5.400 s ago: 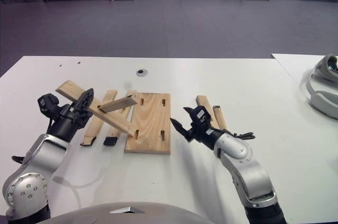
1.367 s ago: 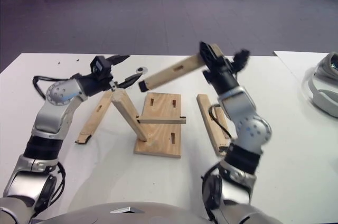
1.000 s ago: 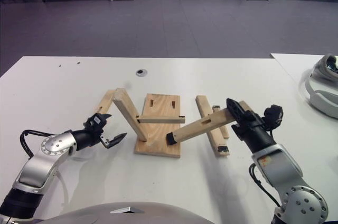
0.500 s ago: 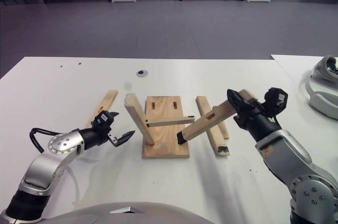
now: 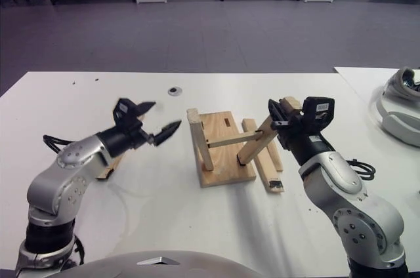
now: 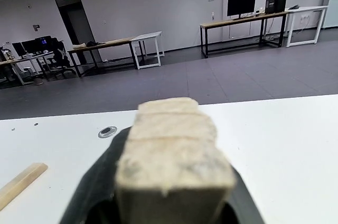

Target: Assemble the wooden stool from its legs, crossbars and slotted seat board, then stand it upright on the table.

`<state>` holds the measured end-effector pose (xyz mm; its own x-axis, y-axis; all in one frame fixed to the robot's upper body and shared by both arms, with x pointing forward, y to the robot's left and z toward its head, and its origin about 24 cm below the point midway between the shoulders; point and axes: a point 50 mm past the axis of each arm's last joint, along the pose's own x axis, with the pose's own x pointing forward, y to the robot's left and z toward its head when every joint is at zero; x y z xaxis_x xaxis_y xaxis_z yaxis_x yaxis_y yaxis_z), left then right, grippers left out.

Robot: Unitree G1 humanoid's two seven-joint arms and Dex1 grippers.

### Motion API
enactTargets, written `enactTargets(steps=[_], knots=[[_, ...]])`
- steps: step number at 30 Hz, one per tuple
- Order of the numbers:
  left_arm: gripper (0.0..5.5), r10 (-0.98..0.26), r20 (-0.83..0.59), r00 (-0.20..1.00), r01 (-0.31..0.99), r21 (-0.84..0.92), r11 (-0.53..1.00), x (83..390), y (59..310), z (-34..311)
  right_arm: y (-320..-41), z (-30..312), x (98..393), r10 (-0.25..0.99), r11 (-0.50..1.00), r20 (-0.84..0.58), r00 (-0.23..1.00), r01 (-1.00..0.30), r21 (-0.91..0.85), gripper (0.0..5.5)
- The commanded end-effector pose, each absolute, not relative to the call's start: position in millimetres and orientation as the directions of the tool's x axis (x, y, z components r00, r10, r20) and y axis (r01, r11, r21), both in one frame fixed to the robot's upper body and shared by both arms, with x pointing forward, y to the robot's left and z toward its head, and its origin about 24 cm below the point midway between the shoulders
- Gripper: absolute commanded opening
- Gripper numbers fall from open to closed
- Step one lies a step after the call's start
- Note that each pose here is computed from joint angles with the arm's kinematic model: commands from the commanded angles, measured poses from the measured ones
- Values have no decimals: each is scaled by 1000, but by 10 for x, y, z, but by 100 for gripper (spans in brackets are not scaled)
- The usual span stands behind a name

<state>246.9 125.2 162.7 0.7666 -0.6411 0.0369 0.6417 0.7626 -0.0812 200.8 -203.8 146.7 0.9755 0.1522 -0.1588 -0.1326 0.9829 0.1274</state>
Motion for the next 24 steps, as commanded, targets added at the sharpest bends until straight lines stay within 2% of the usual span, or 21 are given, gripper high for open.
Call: enactTargets(steps=[1, 3, 6, 9, 13, 16, 20, 24], knots=[[522, -623, 242, 744, 664, -160, 730, 2514, 1138, 2051, -1956, 1082, 1932, 220, 972, -353, 909, -172, 162, 203], [522, -641, 240, 729, 683, -191, 705, 2490, 1031, 2032, -1880, 1106, 1925, 275, 955, -323, 906, -218, 200, 240], [522, -670, 220, 709, 705, -230, 671, 2420, 878, 1938, -1790, 1302, 1975, 345, 925, -191, 919, -298, 234, 302], [522, -679, 192, 709, 704, -246, 666, 2415, 797, 1833, -1772, 1367, 1999, 373, 919, -155, 915, -341, 197, 302], [522, -694, 125, 709, 696, -279, 662, 2431, 713, 1594, -1743, 1351, 2020, 396, 916, -173, 902, -374, 146, 302], [522, -734, 100, 671, 719, -326, 613, 2454, 599, 1445, -1642, 1313, 2024, 461, 887, -202, 864, -446, 117, 302], [522, -799, 113, 591, 773, -364, 520, 2436, 413, 1417, -1519, 1299, 2016, 559, 827, -221, 799, -556, 81, 302], [522, -797, 133, 588, 772, -387, 505, 2480, 396, 1434, -1455, 1267, 1979, 601, 791, -242, 762, -610, 43, 302]])
